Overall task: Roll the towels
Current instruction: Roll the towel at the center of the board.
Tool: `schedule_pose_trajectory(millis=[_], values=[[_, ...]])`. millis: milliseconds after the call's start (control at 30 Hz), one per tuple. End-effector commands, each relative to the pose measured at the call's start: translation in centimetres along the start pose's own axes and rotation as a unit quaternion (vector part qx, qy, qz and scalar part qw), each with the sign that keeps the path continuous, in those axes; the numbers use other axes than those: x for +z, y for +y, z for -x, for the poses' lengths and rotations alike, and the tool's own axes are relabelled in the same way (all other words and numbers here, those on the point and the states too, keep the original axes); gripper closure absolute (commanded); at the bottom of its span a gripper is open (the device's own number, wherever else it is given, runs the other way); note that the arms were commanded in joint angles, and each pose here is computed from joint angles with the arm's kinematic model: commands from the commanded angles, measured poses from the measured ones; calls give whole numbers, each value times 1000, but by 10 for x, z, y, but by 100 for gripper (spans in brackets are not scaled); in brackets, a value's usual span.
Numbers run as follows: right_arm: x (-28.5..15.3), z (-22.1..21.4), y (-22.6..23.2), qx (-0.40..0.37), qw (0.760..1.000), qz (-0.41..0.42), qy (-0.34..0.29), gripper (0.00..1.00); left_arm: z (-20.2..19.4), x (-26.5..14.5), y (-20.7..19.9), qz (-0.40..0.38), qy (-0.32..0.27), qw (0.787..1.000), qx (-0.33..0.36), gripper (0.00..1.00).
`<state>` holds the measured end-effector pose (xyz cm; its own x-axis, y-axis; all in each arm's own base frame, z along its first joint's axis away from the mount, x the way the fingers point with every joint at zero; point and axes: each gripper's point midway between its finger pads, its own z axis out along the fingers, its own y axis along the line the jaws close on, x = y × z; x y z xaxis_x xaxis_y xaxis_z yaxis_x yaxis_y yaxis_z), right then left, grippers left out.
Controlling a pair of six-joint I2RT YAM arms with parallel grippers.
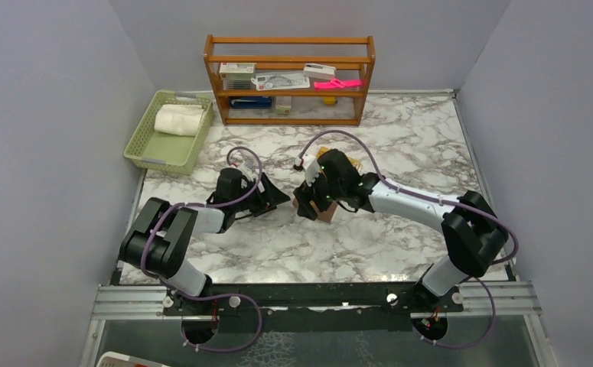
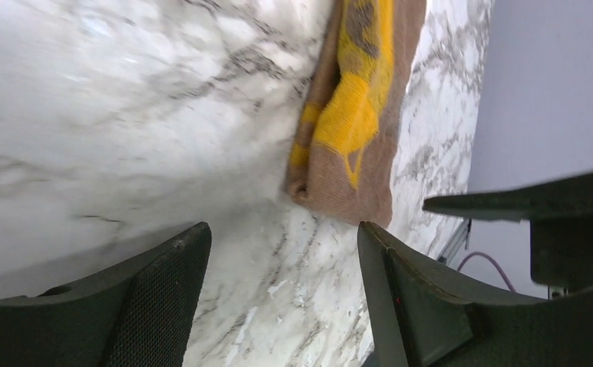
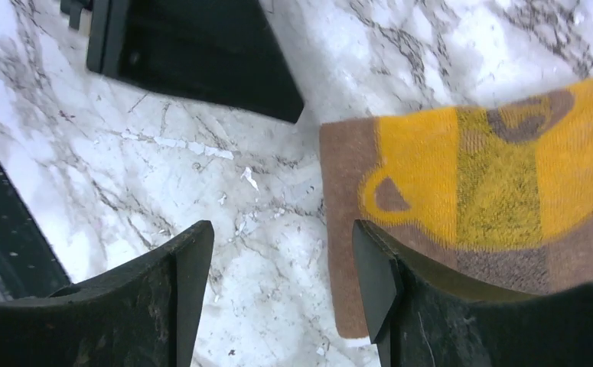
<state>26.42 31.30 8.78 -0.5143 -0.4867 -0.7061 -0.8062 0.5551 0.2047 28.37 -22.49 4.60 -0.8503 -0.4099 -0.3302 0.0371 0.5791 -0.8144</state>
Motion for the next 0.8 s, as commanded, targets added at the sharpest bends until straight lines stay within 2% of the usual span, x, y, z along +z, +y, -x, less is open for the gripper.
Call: schedule_pose_trajectory(millis=[0,167,467,533,633,767], values=[[9,1,-20,-84,992,-94,15,34,19,-15,18,43,-14,999,0,27],[28,-20,-23,-110,984,-123,64,39,38,-35,29,82,-25,996,9,27],[33,-40,-28,-109,981,-128,95,52,49,-55,31,91,-41,995,9,27],[33,-44,-23,-98,983,-118,97,66,49,-56,30,90,-40,995,9,27],[33,-55,-18,-85,984,-102,118,97,51,-58,28,87,-41,995,11,27],[33,-63,0,-62,987,-61,132,99,55,-62,22,82,-41,996,17,27]])
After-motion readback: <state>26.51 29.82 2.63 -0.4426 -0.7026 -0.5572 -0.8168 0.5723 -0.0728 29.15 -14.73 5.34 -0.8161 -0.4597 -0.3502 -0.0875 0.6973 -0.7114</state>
